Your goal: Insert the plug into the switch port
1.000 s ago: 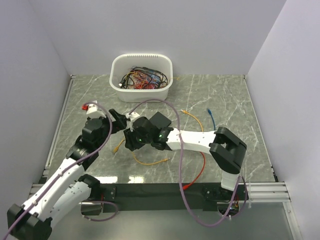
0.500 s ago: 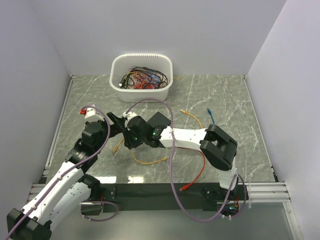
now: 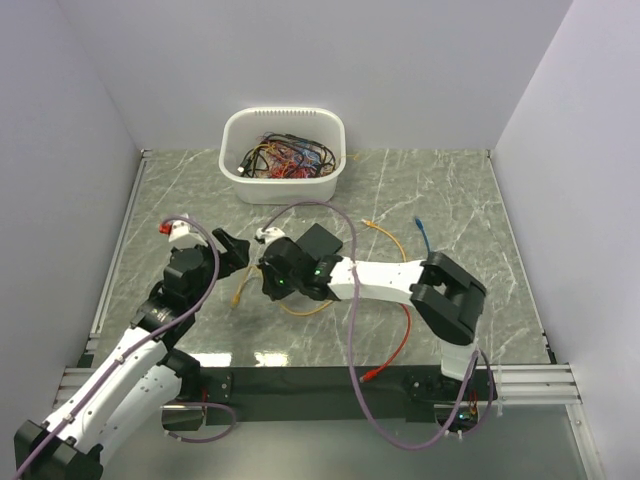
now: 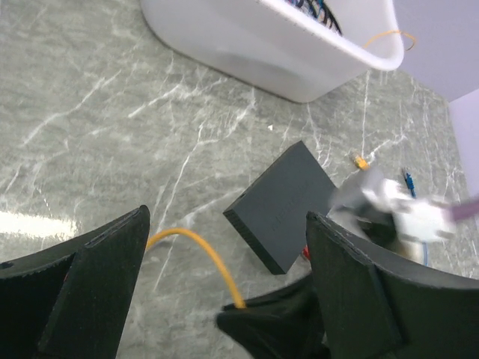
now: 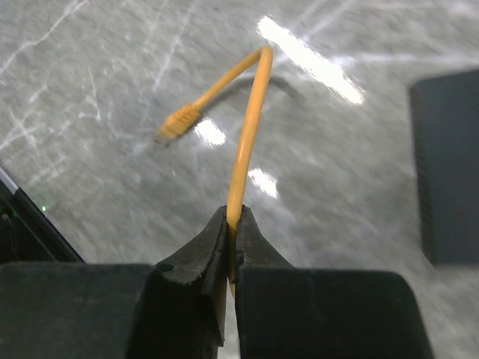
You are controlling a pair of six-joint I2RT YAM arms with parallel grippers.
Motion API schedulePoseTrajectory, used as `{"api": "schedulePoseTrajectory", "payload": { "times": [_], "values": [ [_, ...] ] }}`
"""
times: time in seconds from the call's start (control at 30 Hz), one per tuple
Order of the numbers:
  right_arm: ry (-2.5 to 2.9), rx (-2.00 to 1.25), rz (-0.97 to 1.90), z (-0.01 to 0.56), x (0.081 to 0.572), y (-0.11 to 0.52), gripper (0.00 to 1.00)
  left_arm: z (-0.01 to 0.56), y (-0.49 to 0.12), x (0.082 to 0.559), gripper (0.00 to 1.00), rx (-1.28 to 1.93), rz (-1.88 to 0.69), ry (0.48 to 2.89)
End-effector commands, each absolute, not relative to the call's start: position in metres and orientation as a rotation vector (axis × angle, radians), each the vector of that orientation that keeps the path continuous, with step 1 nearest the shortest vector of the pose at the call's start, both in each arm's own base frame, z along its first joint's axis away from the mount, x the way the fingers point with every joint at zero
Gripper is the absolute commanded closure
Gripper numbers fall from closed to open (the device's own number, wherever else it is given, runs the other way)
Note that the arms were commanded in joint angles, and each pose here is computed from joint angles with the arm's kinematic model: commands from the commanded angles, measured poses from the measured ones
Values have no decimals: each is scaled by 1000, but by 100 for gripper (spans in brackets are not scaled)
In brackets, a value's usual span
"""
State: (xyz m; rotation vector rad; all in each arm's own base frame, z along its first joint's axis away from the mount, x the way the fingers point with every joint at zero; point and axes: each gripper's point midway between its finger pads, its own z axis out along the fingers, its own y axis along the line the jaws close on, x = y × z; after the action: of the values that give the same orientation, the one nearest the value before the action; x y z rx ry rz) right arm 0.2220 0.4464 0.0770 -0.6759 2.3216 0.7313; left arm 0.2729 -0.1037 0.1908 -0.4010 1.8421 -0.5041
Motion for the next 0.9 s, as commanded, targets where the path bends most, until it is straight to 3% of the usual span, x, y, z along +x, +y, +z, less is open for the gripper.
{"api": "schedulePoseTrajectory", "payload": {
  "times": [0.0, 0.2, 0.5, 0.87],
  "values": [
    [2176, -588, 765, 133, 235, 437, 100, 190, -107, 272, 10, -422, -554, 1822],
    [2057, -476, 782, 193, 233, 395, 100, 197, -120, 260, 12, -387, -696, 1765],
    [1961, -393, 744, 249, 240, 352, 100, 207, -151, 236, 29, -166, -911, 1657],
    [1934, -383, 761, 261, 236, 343, 100, 201, -172, 234, 34, -56, -996, 1650]
  ]
}}
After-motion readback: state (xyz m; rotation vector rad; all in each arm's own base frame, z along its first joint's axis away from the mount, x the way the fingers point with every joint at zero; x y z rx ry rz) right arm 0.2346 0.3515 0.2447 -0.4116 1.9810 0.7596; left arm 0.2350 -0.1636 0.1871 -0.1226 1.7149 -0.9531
